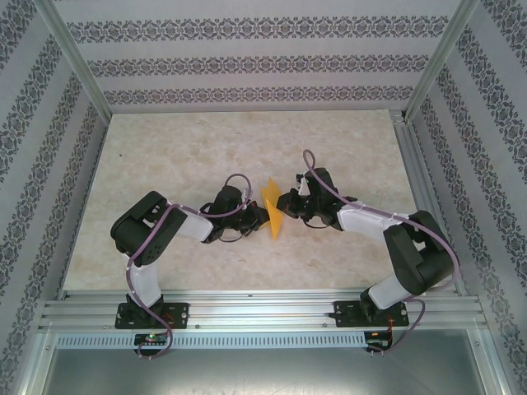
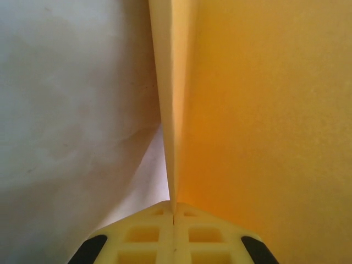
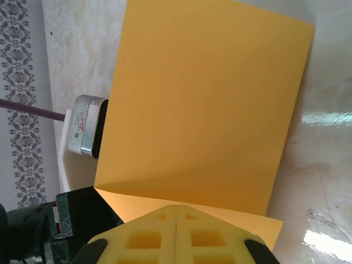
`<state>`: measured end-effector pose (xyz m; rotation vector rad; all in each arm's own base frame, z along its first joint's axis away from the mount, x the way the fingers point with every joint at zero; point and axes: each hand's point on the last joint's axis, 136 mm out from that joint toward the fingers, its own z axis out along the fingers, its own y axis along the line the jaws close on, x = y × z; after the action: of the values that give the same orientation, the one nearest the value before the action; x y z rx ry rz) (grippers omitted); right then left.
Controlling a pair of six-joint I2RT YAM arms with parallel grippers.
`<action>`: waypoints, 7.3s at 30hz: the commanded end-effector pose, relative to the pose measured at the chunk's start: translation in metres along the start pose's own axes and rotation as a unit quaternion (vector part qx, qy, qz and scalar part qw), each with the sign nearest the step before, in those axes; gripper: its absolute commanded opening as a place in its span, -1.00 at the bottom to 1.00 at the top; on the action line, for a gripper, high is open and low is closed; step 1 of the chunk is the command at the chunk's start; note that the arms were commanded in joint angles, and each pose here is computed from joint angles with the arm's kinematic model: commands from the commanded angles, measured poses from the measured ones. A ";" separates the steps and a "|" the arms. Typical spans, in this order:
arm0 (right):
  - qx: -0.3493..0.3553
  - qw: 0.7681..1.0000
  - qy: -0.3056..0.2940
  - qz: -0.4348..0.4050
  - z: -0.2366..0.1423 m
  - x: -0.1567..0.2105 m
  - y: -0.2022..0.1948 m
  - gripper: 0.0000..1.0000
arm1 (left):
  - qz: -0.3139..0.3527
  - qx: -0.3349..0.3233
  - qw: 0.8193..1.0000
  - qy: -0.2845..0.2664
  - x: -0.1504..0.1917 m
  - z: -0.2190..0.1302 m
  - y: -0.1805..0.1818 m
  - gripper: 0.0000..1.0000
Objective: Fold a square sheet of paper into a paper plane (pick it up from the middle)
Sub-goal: Turn over the paper at the center of the table, then fold the wing for the fifth time at the center of the table.
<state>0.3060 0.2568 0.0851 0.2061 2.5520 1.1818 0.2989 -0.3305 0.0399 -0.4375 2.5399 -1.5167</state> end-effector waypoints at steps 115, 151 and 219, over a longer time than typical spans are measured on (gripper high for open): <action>0.054 0.993 0.075 -0.071 0.045 0.020 -0.067 -0.82 | 0.085 -0.135 0.986 -0.054 -0.032 -0.035 0.015 0.04; 0.047 0.986 0.013 -0.158 0.012 0.003 -0.035 -0.49 | -0.003 -0.159 0.986 -0.049 -0.026 -0.023 0.009 -0.93; 0.043 0.938 -0.094 -0.332 0.043 0.059 -0.028 -0.92 | 0.051 -0.181 0.979 -0.076 -0.037 -0.052 -0.028 0.02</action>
<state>0.2646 0.2800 0.0195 -0.6029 2.2144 0.5626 0.3229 -0.2892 0.0743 -0.5089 2.7003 -0.9784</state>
